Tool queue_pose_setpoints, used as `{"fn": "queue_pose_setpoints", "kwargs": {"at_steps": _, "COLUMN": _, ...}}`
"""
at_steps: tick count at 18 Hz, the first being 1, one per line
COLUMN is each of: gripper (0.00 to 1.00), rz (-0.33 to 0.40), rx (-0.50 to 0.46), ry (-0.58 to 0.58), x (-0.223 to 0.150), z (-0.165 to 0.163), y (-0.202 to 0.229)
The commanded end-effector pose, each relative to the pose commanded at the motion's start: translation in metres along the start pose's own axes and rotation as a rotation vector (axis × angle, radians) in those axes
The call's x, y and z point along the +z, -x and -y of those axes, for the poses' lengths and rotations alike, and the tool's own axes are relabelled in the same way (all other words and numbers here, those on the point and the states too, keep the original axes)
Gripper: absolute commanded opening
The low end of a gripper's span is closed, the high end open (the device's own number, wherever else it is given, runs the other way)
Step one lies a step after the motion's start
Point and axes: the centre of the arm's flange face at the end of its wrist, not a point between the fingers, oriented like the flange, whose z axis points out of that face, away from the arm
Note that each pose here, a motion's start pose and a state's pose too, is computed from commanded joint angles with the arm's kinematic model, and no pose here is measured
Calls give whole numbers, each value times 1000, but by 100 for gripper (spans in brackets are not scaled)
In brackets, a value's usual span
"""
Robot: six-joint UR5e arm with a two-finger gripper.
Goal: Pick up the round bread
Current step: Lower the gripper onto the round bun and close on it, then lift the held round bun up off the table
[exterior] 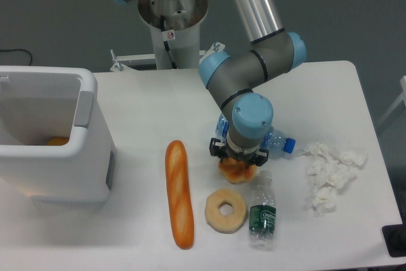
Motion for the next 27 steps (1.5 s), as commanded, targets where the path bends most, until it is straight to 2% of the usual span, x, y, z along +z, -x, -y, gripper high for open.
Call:
{"fn": "queue_pose_setpoints", "kwargs": {"at_steps": 3, "gripper": 10, "rz": 1, "rx": -21, "ry": -1, "x": -1, "z": 0, "y": 0}}
{"fn": "queue_pose_setpoints", "kwargs": {"at_steps": 7, "gripper": 0, "rz": 0, "rx": -38, "ry": -8, "x": -4, "z": 1, "y": 0}}
{"fn": "queue_pose_setpoints", "kwargs": {"at_steps": 12, "gripper": 0, "rz": 19, "rx": -40, "ry": -36, "x": -23, "z": 4, "y": 5}}
{"fn": "queue_pose_setpoints", "kwargs": {"at_steps": 16, "gripper": 0, "rz": 67, "rx": -47, "ry": -88, "x": -73, "z": 3, "y": 15}}
{"fn": "queue_pose_setpoints", "kwargs": {"at_steps": 19, "gripper": 0, "rz": 90, "rx": -48, "ry": -108, "x": -115, "z": -7, "y": 30}}
{"fn": "queue_pose_setpoints", "kwargs": {"at_steps": 23, "gripper": 0, "rz": 108, "rx": 47, "ry": -118, "x": -147, "z": -27, "y": 51}}
{"fn": "queue_pose_setpoints", "kwargs": {"at_steps": 27, "gripper": 0, "rz": 100, "rx": 18, "ry": -143, "x": -166, "z": -38, "y": 72}}
